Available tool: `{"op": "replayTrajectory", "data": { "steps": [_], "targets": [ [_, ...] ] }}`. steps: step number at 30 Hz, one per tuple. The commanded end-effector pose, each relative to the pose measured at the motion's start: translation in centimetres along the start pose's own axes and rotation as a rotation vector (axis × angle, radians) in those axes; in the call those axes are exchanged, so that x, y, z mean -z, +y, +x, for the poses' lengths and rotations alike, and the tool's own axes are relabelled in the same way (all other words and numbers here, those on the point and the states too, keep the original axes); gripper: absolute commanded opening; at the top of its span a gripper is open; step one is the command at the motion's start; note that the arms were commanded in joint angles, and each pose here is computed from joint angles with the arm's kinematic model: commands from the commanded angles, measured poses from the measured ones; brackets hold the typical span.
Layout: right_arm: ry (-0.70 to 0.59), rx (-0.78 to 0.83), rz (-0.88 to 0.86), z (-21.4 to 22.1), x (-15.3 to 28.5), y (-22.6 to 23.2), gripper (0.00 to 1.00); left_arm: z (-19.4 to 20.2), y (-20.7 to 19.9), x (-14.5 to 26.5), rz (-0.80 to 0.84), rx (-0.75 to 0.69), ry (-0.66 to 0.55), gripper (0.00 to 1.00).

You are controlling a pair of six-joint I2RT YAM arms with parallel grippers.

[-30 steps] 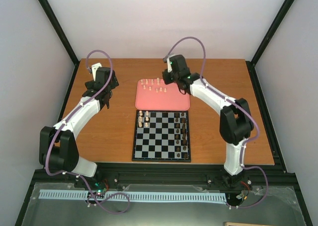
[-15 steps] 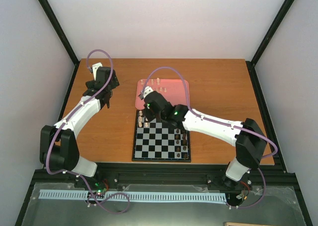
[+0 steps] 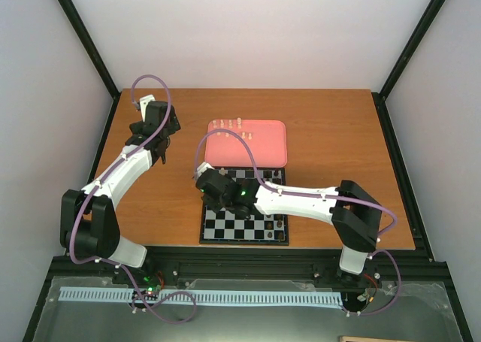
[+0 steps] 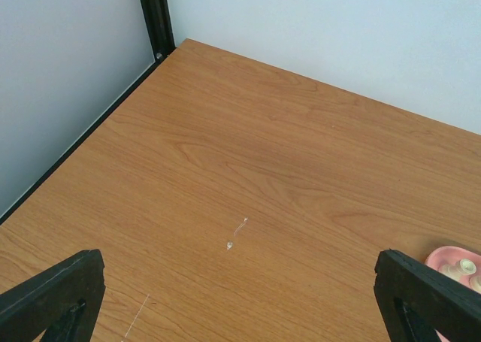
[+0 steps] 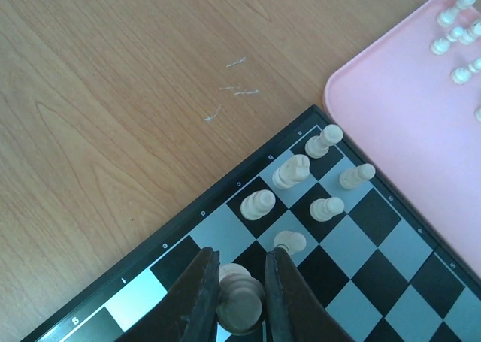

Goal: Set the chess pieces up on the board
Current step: Place the chess piece on the chessboard.

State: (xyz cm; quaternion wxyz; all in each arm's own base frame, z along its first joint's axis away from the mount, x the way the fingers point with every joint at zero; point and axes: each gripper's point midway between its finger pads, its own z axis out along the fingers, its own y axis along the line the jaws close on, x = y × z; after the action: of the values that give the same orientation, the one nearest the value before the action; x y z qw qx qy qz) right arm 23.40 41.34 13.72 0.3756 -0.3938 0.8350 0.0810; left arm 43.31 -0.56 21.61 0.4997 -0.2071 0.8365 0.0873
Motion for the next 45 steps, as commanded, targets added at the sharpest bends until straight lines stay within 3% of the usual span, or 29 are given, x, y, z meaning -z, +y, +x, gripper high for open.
{"op": "replayTrajectory", "data": {
  "steps": [1, 13, 45],
  "targets": [
    [0.012, -0.030, -0.033, 1.0, -1.1, 0.9, 0.09, -1.8, -0.6, 0.7, 0.019, 0.008, -0.036, 1.00],
    [0.019, -0.048, -0.123, 1.2, -3.0, 2.2, 0.09, -1.6, -0.6, 0.3, 0.009, 0.000, -0.031, 1.00],
    [0.023, -0.082, -0.064, 2.8, -6.6, 0.0, 0.09, -1.3, -0.9, -0.3, 0.008, -0.006, -0.020, 1.00]
  ]
}}
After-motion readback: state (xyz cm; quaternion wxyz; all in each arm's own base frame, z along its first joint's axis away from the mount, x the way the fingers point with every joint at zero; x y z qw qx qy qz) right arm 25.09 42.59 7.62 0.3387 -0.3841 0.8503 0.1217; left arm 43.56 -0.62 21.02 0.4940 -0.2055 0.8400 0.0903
